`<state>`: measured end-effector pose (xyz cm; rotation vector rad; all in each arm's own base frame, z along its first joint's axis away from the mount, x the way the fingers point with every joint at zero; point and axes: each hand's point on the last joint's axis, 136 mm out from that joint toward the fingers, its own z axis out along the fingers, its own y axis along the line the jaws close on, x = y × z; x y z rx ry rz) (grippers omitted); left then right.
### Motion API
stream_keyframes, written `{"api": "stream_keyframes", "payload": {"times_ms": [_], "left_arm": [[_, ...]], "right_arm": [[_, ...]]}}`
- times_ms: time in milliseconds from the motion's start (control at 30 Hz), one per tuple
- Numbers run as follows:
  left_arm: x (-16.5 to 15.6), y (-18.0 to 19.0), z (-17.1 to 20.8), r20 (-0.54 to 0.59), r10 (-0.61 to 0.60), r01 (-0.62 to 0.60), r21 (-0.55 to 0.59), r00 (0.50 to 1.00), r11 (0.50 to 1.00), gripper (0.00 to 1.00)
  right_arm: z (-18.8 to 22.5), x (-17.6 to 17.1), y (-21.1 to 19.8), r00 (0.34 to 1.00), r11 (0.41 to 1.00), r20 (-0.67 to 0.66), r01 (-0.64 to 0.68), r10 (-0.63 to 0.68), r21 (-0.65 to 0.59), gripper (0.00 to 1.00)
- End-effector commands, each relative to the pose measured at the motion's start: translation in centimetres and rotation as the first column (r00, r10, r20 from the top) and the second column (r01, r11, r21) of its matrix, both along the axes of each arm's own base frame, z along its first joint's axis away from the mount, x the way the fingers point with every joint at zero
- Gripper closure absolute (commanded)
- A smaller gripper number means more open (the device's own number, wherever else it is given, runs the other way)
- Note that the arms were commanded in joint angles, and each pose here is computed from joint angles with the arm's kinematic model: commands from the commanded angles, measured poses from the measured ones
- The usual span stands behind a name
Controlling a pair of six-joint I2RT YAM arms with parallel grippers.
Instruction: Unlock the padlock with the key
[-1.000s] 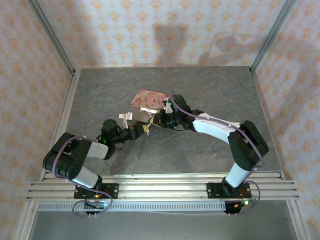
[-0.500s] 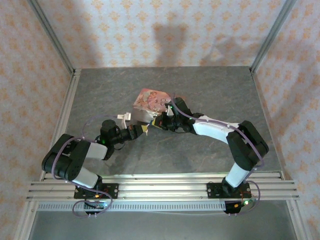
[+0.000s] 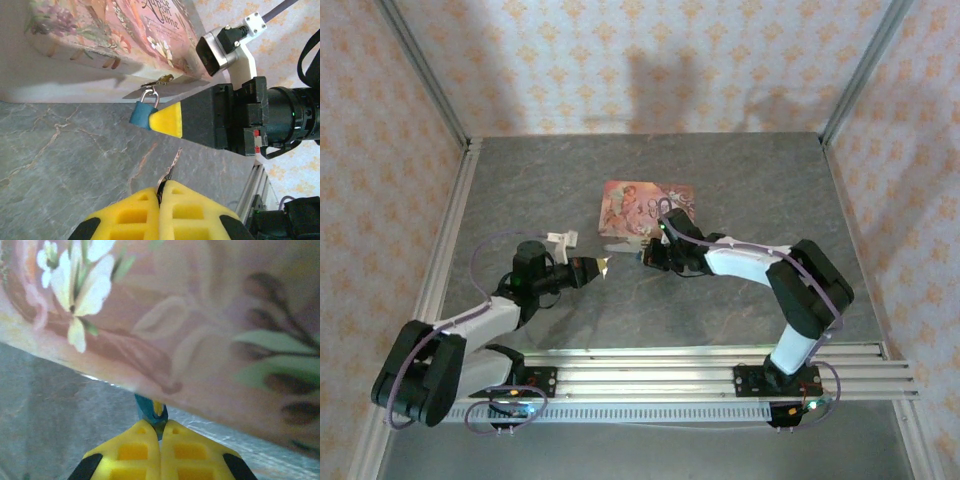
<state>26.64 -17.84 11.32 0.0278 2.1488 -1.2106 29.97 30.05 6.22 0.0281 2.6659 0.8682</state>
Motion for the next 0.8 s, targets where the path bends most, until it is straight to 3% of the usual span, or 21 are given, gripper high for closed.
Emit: {"api": "stream_keyframes", "payload": {"times_ms": [0,133,233,500,767], "left_arm": [[-0.5,0.9,-0.9,-0.011,0.01,-0.009,0.076,1.0,0.997,1.0],[-0.8,1.1,-0.8,-0.01,0.013,-0.012,0.095,1.0,0.995,1.0],[-1.0,1.3,-0.7,-0.007,0.016,-0.016,0.101,1.0,0.995,1.0],[-1.5,2.0,-0.4,-0.001,0.042,-0.042,0.136,0.999,0.99,1.0],[-2.0,3.2,-0.9,-0.03,0.096,-0.088,0.196,0.995,0.977,1.0]], "right_arm": [[0.1,0.8,-0.9,0.995,0.995,0.096,0.01,0.0,-0.102,0.91],[0.8,0.9,-2.0,0.989,0.985,0.147,0.052,-0.027,-0.167,0.61],[1.6,0.9,-2.4,0.981,0.97,0.189,0.078,-0.034,-0.229,0.49],[2.2,0.7,-2.4,0.958,0.89,0.283,0.16,-0.036,-0.428,0.46],[1.2,1.7,-1.5,0.936,0.821,0.34,0.265,-0.092,-0.506,0.46]]}}
